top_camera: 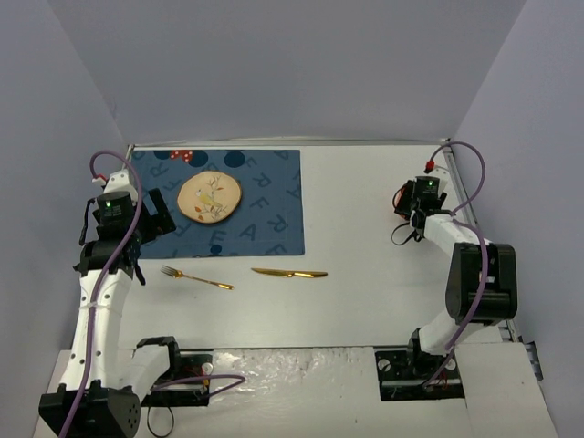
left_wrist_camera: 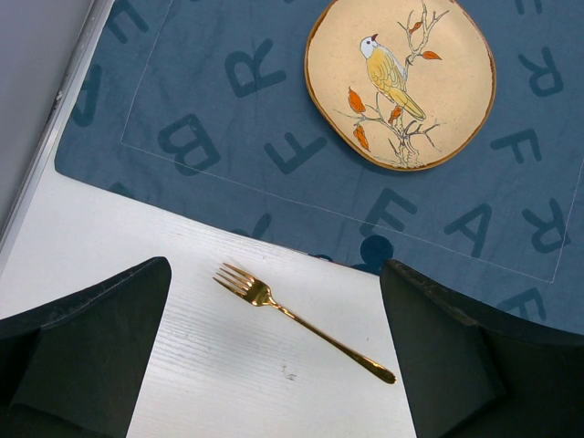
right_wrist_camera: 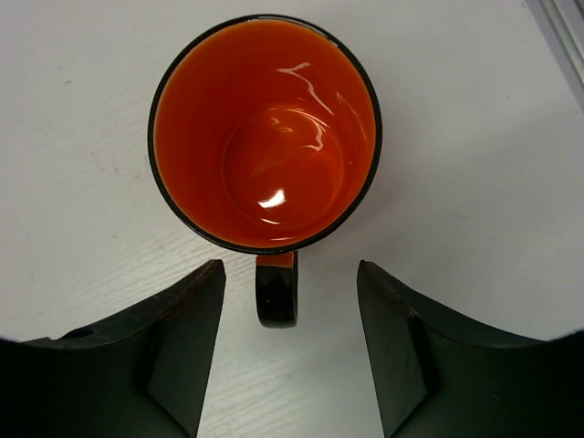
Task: Set the dinner table for one person
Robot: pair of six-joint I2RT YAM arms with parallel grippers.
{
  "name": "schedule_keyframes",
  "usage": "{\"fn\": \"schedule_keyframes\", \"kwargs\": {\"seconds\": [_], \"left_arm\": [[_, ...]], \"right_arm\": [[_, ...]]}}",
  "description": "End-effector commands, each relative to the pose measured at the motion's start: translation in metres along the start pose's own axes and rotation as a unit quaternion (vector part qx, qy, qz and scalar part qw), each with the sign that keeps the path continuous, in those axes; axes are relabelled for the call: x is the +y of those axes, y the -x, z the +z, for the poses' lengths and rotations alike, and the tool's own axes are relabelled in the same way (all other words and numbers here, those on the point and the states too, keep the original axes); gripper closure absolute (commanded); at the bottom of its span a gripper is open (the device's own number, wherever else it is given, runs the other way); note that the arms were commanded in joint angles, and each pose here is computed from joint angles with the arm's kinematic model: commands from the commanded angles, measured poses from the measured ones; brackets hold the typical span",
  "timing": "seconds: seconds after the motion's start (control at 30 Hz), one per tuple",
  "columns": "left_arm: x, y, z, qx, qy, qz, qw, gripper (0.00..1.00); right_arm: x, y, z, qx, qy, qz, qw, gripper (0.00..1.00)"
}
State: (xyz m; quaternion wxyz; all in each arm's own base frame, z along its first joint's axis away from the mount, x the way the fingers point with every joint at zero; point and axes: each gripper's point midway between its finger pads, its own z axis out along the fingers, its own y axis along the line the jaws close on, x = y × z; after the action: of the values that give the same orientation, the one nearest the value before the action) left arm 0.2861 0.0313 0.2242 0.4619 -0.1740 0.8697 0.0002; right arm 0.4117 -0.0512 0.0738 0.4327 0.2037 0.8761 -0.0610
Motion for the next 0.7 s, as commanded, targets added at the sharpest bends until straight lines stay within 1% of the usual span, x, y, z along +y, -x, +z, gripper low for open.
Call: {"fn": "schedule_keyframes", "kwargs": {"seconds": [0.0,0.3,0.57,0.6,0.67], "left_arm": [[-0.0018,0.0164,-0.0016,-0.029,-0.003,-0.011,1.000,0.03],[-0.0023,0.0156,-0.0004,-0.026,-0.004,-0.011,1.000,0.03],[-0.0023,0.0154,0.0000,-0.025,-0.004,-0.011,1.000,0.03],[-0.0023,0.0154,0.0000,-0.025,-0.004,-0.011,1.000,0.03],[-0.0024,0.0157,0.0000,-0.026,-0.004,-0.011,1.000,0.03]], "right_arm": [[0.0124,0.0283,0.0086,-0.041,0.025,-0.006,0.999,0.46],[0.0115,0.0312,0.0155,-0.052,0.020,-0.012,0.998,0.54],[0.0082,0.0326,0.0172,-0.059,0.013,-0.023,0.998,0.71],[0.0076,0.0321,0.0172,-0.059,0.012,-0.025,0.998,0.71],[0.0076,0.0357,0.0154,-0.064,0.012,-0.030,0.997,0.80]]}}
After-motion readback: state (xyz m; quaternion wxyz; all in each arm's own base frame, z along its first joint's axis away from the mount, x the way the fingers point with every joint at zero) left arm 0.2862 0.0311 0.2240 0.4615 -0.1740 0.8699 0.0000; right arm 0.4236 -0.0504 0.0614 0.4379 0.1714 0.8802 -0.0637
